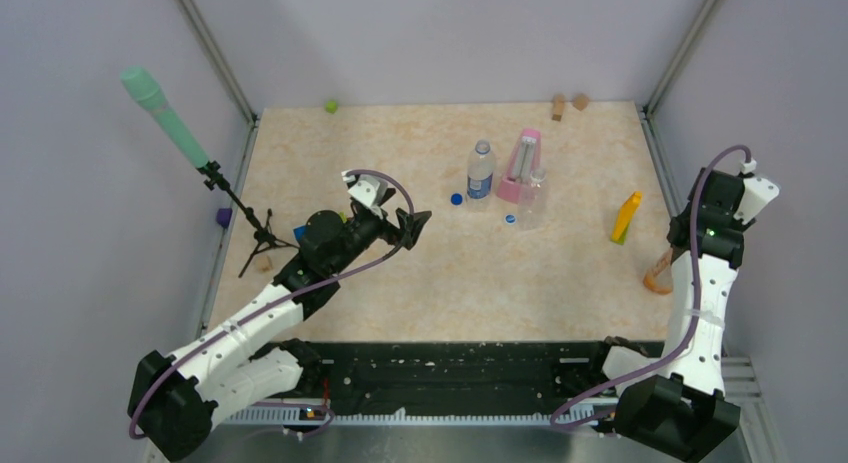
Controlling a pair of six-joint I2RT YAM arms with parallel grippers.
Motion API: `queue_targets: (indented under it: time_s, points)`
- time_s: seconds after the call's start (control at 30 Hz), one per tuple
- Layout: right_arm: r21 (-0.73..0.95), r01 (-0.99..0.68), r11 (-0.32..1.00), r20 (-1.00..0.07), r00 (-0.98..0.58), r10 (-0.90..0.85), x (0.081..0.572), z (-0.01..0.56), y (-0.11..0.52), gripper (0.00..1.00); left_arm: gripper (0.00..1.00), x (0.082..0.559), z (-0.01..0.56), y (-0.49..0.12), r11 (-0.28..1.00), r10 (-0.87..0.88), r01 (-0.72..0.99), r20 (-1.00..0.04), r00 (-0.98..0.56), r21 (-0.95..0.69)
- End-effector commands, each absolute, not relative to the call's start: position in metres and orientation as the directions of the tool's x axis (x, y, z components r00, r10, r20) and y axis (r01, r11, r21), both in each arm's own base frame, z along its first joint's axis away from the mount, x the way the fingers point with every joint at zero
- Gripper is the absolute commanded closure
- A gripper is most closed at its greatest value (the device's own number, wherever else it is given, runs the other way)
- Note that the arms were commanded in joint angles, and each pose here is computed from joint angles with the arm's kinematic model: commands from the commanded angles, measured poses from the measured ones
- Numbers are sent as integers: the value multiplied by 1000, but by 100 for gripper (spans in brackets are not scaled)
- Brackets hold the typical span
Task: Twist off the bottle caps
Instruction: Pick up the plastic bottle at the center of the board.
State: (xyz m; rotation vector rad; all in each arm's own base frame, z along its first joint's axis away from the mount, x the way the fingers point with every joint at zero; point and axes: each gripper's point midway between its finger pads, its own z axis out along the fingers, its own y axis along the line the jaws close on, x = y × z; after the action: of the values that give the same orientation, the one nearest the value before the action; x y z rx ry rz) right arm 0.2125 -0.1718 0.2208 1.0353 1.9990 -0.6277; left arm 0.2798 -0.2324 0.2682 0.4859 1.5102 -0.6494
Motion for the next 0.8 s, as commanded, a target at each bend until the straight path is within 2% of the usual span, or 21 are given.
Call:
queue_targets:
  time_s: [0.0,0.1,0.27,0.5,0.77]
  points:
    - [-58,841,538,-839,-333,430,215,227,-177,71,5,280,294,-229,745,-142,659,-990,10,-100]
    - [-52,840,540,-843,-327,428,214,229,-176,75,5,279,294,-229,746,-144,658,-990,9,-102]
    - [3,812,584,-848,-307,431,215,244,-165,87,3,278,296,-231,738,-158,665,-987,6,-115]
    - [92,740,666,-885,-247,396,203,293,-140,98,1,275,320,-233,715,-244,683,-969,47,-147]
    - [241,526,816,-874,-248,418,194,324,-80,100,2,262,327,-242,654,-247,742,-969,27,-145]
